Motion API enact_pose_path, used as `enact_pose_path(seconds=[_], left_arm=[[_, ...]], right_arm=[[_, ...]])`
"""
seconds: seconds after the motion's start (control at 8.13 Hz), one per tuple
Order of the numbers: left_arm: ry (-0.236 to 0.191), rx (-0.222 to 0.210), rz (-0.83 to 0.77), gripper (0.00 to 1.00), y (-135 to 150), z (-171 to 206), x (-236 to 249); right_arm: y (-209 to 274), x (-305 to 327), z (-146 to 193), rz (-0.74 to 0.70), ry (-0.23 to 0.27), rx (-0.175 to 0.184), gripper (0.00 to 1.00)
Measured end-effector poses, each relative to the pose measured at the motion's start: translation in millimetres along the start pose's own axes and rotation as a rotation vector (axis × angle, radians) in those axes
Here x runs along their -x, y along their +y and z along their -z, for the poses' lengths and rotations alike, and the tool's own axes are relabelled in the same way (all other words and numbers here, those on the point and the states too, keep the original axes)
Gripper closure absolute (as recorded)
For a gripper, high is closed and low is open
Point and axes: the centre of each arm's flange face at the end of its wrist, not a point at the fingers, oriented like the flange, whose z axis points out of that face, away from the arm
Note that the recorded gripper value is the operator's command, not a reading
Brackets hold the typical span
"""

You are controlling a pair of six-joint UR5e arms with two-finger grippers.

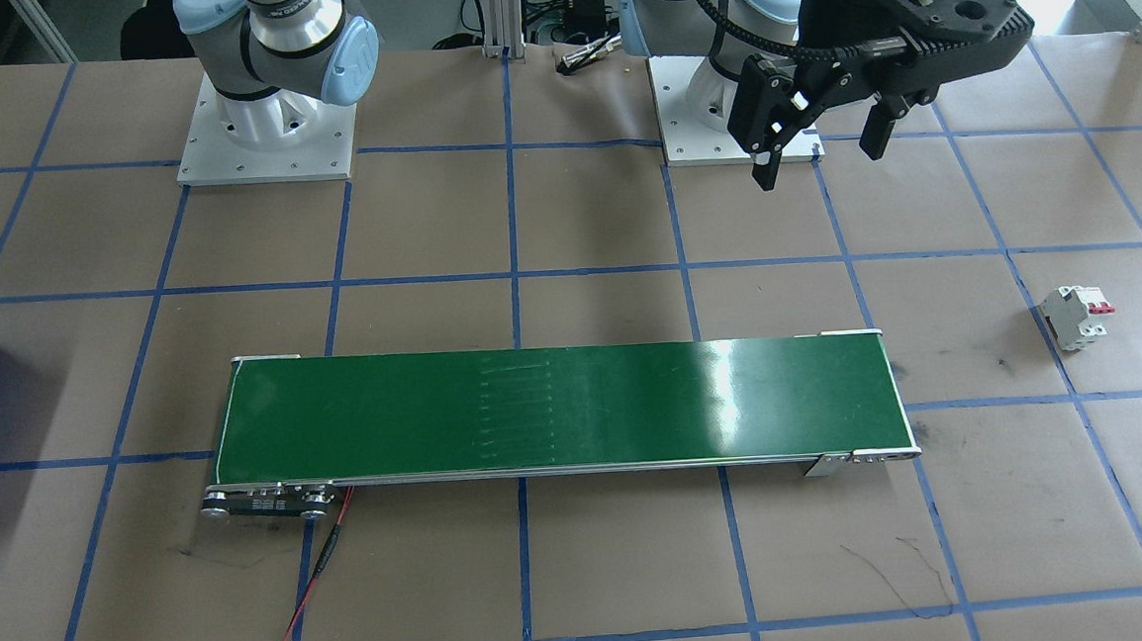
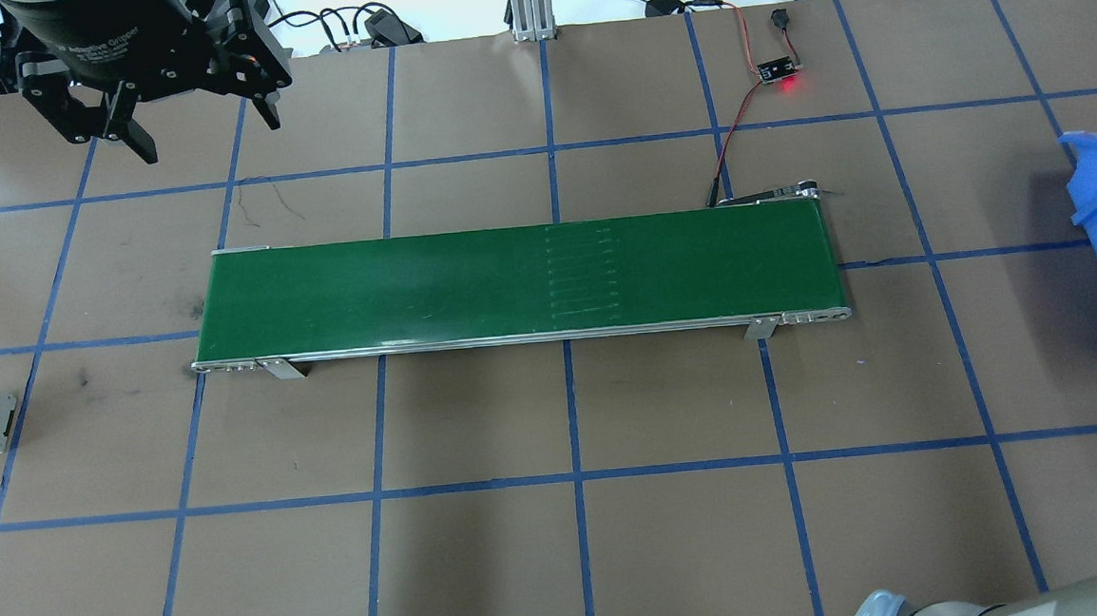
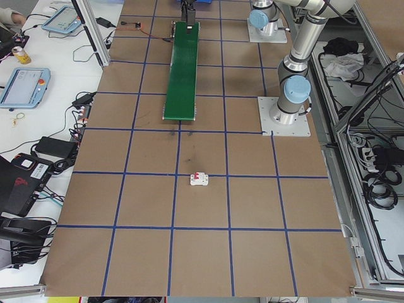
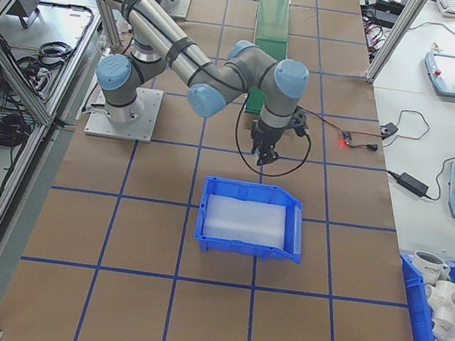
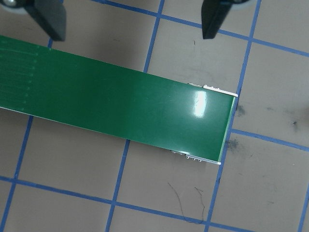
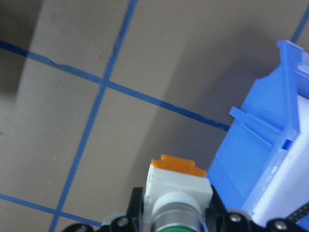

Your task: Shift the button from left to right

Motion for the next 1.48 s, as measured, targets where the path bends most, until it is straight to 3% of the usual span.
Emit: enact_pose_path(seconds=[0.12, 0.37, 0.74, 0.86, 0.98, 1.11, 1.48], left_arm=[[0.0, 0.0, 0.0, 0.0, 0.0, 0.0, 0.0], [-0.001, 0.0, -0.001, 0.0, 0.1, 0.0, 0.0], [-0.001, 0.0, 0.0, 0.0, 0.1, -0.2, -0.1], [-0.001, 0.0, 0.0, 0.0, 0.3, -0.2, 0.0], [-0.001, 0.001, -0.001, 0.0, 0.3, -0.4, 0.0], [-0.001, 0.001, 0.0, 0.0, 0.3, -0.5, 0.0], [-0.002, 0.0, 0.0, 0.0, 0.3, -0.5, 0.1]], right_arm=[[32.5, -38.3, -7.8, 0.042, 0.015, -0.023, 0.97], [67.6, -106.2, -53.9, 0.122, 0.037, -0.073, 0.95], [69.7, -139.9, -130.1, 0.185, 0.003, -0.099, 0.9], [66.6, -145.6, -151.7, 0.207, 0.003, -0.1, 0.63], [64.9, -148.1, -163.3, 0.219, 0.005, -0.1, 0.23], [64.4, -147.8, -169.1, 0.223, 0.003, -0.101, 0.0], [65.4, -145.1, -156.6, 0.227, 0.02, -0.116, 0.0]])
